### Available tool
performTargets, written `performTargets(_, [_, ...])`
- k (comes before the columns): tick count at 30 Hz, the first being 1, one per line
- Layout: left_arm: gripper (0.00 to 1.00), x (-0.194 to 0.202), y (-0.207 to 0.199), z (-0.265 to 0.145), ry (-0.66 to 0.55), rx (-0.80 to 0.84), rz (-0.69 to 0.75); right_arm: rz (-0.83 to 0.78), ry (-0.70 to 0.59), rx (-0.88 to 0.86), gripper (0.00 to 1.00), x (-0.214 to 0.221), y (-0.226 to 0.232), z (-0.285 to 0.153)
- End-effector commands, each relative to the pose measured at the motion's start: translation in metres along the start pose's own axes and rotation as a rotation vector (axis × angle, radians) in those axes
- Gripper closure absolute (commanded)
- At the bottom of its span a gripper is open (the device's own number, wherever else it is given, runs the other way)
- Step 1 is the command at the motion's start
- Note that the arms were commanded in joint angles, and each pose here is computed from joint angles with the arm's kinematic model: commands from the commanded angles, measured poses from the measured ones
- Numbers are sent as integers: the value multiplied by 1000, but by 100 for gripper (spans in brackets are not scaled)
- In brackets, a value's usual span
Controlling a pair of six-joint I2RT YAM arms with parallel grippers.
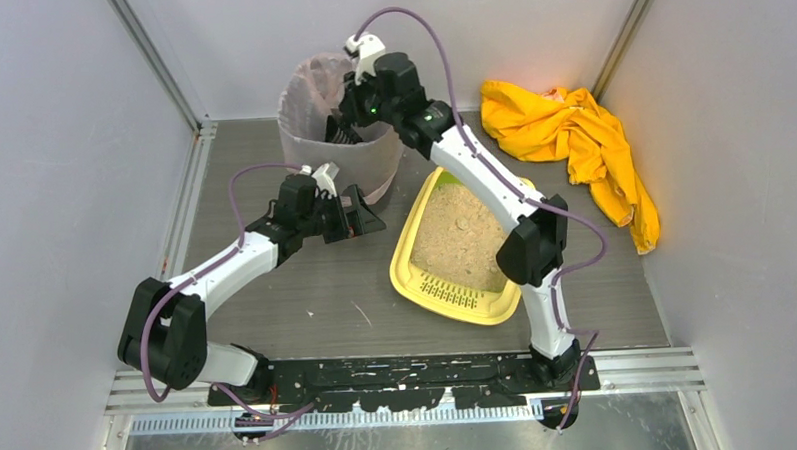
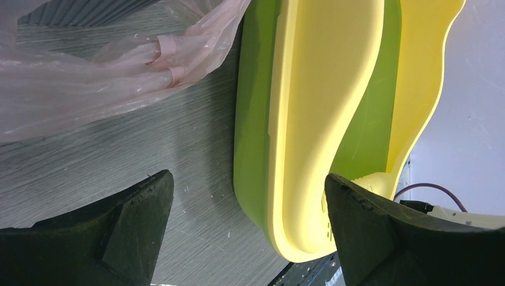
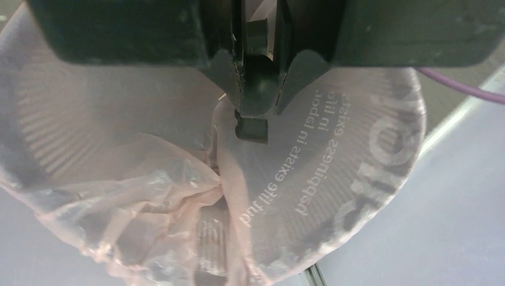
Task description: Clean the litter box
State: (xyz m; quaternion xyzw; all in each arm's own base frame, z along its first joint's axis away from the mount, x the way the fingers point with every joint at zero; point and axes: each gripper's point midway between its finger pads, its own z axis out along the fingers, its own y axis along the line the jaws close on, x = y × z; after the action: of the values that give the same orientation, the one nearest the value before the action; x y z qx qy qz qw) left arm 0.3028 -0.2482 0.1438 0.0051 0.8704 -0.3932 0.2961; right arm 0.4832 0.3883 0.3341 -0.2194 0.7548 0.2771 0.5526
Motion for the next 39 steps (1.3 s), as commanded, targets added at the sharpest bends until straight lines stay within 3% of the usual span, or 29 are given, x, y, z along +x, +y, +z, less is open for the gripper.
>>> performTargets(1, [3, -13, -10, -1, -36, 22, 35, -289, -176, 127, 99, -80, 25, -51])
performTargets(9, [3, -11, -11, 0, -26, 27, 33, -535, -179, 250, 99, -82, 62, -50])
performTargets(15, [3, -12, -11, 0, -27, 28, 34, -385, -273, 201, 99, -111, 61, -72])
performTargets(21, [3, -11, -11, 0, -23, 29, 33, -112, -473, 49, 99, -160, 52, -138])
performTargets(26, [3, -10, -11, 3, -16, 37, 27, 66, -636, -8, 99, -189, 16, -194])
performTargets(30, [3, -10, -12, 4, -15, 42, 22, 163, -691, -43, 99, -197, -18, -221])
performTargets(35, [4, -10, -12, 4, -15, 44, 21, 204, -711, 75, 99, -185, -64, -254])
performTargets(39, [4, -10, -11, 5, -14, 38, 15, 172, -555, 353, 99, -139, -103, -276])
